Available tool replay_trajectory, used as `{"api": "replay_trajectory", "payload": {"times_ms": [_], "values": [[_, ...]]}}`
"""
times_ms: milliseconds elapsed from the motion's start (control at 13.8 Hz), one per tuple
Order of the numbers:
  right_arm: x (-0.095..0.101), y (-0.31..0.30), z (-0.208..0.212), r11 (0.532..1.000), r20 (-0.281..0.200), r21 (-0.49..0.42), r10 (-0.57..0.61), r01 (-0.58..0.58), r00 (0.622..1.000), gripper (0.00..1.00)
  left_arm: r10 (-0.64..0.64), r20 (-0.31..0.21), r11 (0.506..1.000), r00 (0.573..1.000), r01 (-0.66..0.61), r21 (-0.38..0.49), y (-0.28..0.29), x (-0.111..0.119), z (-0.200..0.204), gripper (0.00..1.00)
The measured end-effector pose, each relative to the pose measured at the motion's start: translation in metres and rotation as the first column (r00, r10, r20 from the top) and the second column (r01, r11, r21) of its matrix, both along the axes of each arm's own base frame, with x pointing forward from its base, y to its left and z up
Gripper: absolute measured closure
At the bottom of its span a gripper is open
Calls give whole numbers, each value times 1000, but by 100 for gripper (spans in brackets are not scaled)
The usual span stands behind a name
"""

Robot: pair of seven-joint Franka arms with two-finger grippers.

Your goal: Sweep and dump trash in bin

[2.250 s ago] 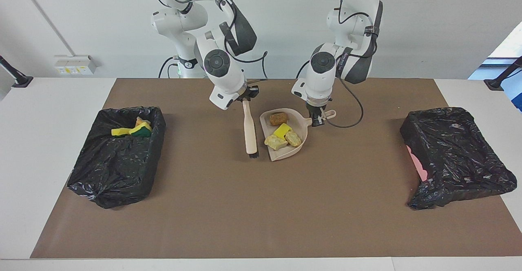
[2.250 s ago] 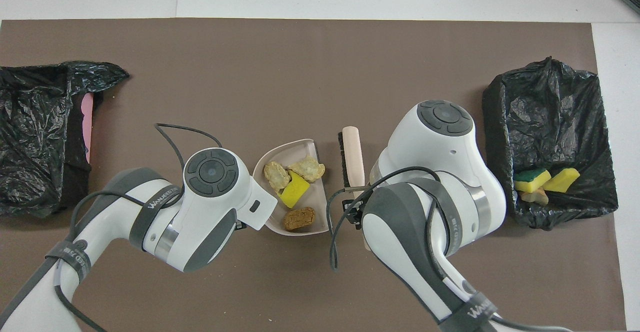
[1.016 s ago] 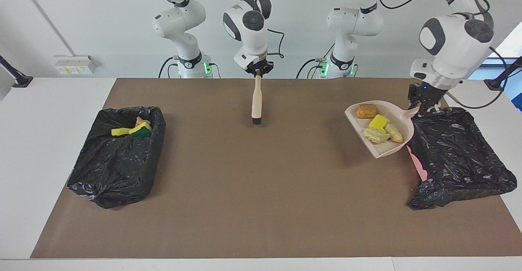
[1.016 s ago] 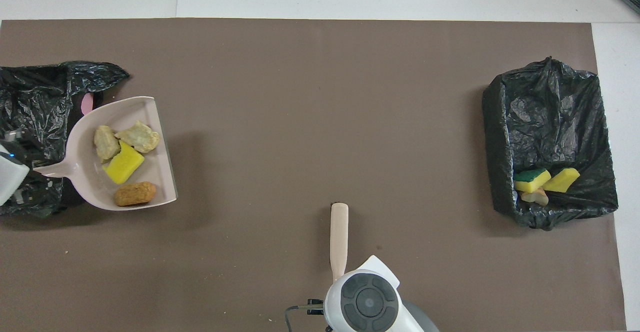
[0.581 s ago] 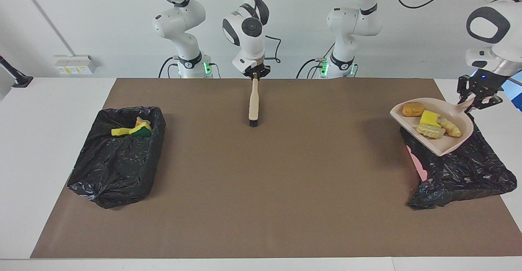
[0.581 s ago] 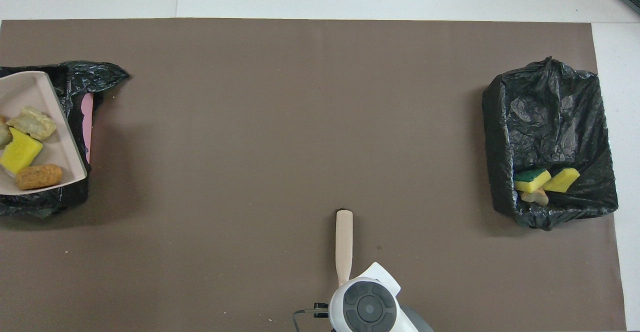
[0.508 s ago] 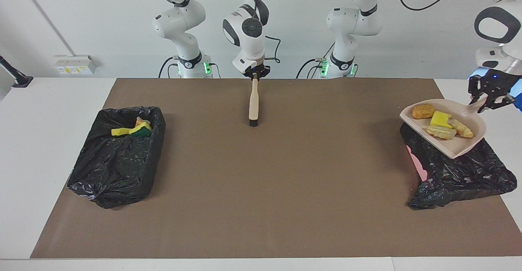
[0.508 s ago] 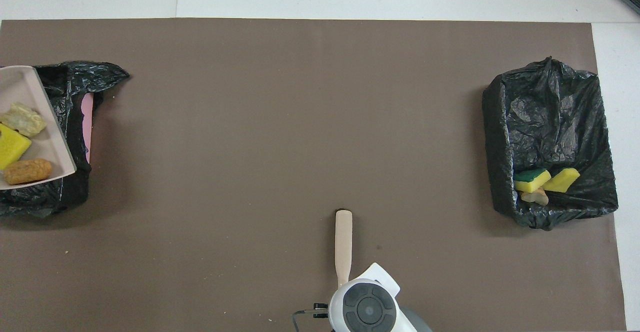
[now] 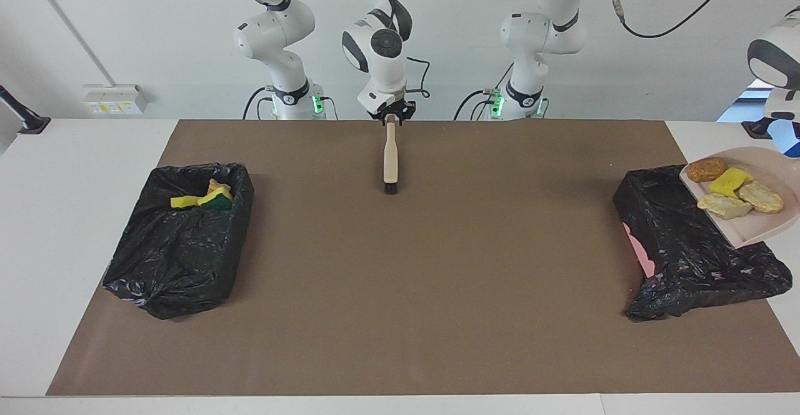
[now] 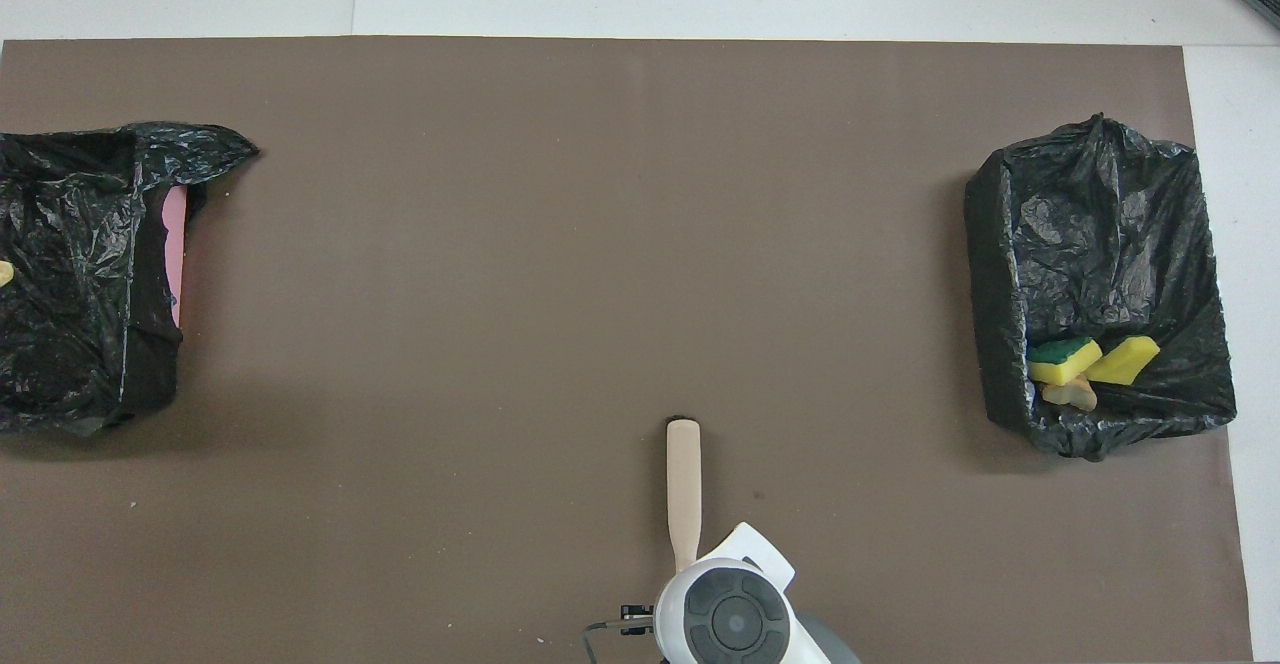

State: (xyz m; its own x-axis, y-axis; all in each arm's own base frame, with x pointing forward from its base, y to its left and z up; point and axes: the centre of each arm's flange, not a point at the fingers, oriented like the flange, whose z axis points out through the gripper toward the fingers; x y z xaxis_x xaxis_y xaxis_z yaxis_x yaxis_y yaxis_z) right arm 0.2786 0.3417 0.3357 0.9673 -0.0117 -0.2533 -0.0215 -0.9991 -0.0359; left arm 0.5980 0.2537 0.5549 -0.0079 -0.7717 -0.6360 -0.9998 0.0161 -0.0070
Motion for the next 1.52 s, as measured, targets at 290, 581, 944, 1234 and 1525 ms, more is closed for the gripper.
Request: {"api": "replay_trajectory", "payload": {"times_ms": [290,581,944,1234,1525], "values": [[30,4,30,998,53,50,-35,32,998,0,8,-72,984,997,5,177,-14,5,1,68],[105,-34,79,986,151,97,-146,133,978,0,84,-109,956,991,-49,290,-47,7,6,68],[174,-93,128,994,274,-1,-102,106,956,0,127,-43,965,991,-114,235,-110,-8,50,68],[238,-209,170,999,299,-21,-32,40,954,0,355,30,935,934,-355,-8,-186,-31,36,68],[257,-286,223,989,321,-108,-58,98,945,0,615,69,781,785,-595,-190,-254,-64,-6,68]]}}
